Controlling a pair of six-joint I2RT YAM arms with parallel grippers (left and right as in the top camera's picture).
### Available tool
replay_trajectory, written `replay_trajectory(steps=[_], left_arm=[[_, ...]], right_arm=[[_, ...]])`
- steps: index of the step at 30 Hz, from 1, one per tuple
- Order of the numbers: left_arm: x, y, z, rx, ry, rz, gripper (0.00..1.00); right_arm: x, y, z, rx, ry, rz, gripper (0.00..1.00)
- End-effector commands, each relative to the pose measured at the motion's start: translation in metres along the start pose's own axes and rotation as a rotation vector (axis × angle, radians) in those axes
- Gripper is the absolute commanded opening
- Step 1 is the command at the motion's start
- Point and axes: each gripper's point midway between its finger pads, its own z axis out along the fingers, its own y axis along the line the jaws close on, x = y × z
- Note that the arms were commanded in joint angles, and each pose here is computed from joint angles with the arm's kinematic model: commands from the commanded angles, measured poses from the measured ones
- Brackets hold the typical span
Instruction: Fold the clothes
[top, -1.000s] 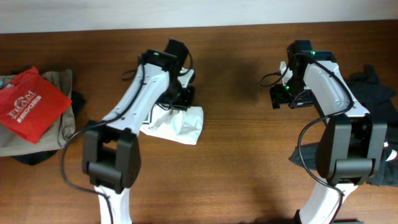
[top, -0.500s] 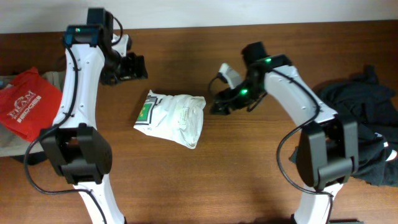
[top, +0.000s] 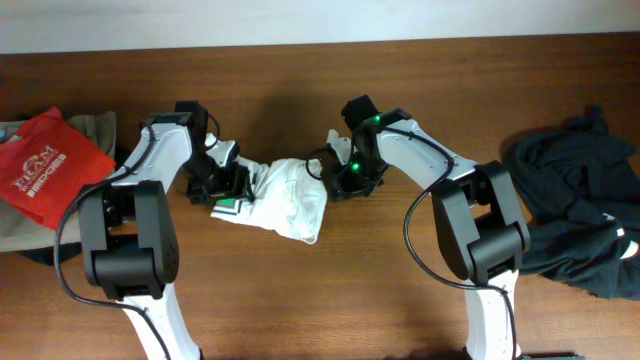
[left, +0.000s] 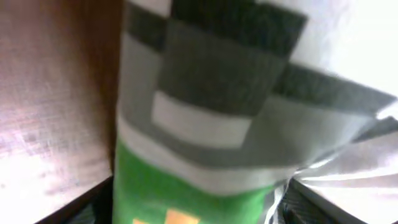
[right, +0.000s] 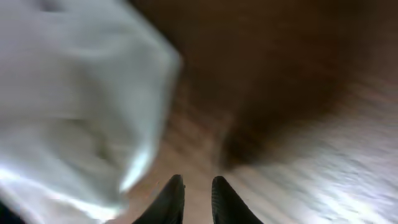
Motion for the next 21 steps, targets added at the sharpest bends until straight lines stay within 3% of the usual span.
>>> replay_trajectory(steps=[1, 4, 7, 14, 17, 18, 19, 21], left_arm=[[0.018, 0.007, 0.017, -0.005, 0.074, -0.173, 0.76], [0.007, -0.035, 0.013, 0.232, 0.046, -0.186, 0.76], [0.001, -0.025, 0.015, 0.177, 0.019, -0.178, 0.76], [0.006, -0.002, 0.018, 0.044, 0.029, -0.180, 0.77], [0.006, -0.002, 0.018, 0.044, 0.027, -0.179, 0.77], [0.006, -0.003, 0.019, 0.044, 0.028, -0.180, 0.77], [0.007, -0.003, 0.019, 0.044, 0.029, -0.181, 0.77], [0.008, -0.003, 0.019, 0.044, 0.034, -0.182, 0.77]], right_arm=[[-0.006, -0.050, -0.011, 0.147, -0.031, 0.082, 0.26], [-0.003, -0.047, -0.017, 0.044, -0.024, 0.062, 0.39], [0.004, 0.019, -0.033, -0.265, 0.002, -0.034, 0.58], [0.008, 0.068, -0.015, -0.306, 0.029, -0.141, 0.60], [0.004, 0.065, -0.003, -0.196, 0.019, -0.198, 0.63], [0.000, 0.057, 0.004, -0.106, 0.010, -0.211, 0.62], [-0.004, 0.051, 0.009, -0.055, 0.003, -0.190, 0.54], [-0.006, 0.041, 0.017, -0.004, 0.003, -0.179, 0.26]])
